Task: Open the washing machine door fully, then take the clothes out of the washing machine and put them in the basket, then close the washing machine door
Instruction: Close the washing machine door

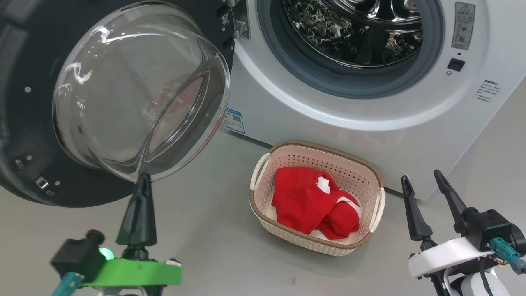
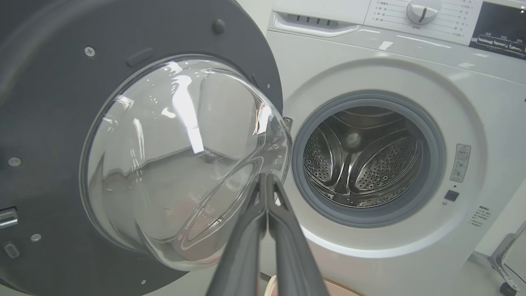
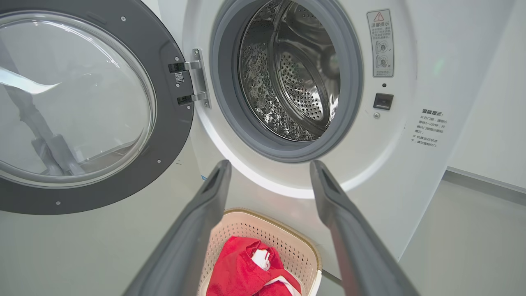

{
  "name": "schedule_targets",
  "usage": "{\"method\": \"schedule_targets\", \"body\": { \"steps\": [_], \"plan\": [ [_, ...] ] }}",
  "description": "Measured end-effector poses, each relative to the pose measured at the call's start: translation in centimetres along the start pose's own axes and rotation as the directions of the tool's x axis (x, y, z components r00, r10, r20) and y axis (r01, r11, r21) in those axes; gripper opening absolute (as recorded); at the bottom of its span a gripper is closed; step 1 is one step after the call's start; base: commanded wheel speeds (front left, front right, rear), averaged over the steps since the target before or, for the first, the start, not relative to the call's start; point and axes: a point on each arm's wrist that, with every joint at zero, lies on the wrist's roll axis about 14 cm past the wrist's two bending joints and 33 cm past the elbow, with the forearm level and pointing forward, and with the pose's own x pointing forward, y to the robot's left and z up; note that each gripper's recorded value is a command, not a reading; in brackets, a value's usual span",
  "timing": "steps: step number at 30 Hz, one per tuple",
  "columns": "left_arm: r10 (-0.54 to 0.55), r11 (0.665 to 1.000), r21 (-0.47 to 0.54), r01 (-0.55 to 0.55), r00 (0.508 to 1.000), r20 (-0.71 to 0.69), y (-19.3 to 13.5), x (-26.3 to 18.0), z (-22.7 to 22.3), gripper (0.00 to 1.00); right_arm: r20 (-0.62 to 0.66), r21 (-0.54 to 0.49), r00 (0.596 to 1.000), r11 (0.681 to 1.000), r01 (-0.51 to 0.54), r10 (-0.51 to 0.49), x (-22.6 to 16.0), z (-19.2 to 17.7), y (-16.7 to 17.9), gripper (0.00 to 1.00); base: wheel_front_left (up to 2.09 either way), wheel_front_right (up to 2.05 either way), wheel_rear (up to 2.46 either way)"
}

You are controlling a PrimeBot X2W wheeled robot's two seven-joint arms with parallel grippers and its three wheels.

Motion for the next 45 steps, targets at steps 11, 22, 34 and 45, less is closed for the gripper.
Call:
{"method": "schedule_targets", "body": {
  "steps": [11, 22, 34, 45],
  "plan": [
    [0.02, 0.866, -0.489, 0.1, 0.972, 0.234, 0.1, 0.6, 7.7, 0.0, -0.001, -0.006, 1.0, 1.0, -0.004, 0.004, 0.3, 0.1, 0.1, 1.0, 0.0, 0.0, 0.0],
    [0.198, 0.863, -0.493, 0.113, 0.821, 0.535, 7.0, -0.6, 18.0, 0.0, 0.0, -0.009, 1.0, 1.0, -0.003, 0.003, 0.5, 0.2, -0.1, 1.0, 0.0, 0.0, 0.0],
    [0.401, 0.77, -0.637, 0.038, 0.748, 0.529, 15.0, -0.8, 20.4, 0.0, -0.008, -0.009, 1.0, 1.0, -0.002, 0.002, 0.6, 0.1, -0.5, 1.0, 0.0, 0.0, 0.0],
    [0.473, 0.692, -0.692, -0.206, 0.854, 0.219, 19.5, 2.4, 15.6, 0.0, -0.036, -0.01, 0.999, 1.0, -0.004, 0.004, 0.6, -0.6, -1.2, 1.0, 0.0, 0.0, 0.0]
  ]
}}
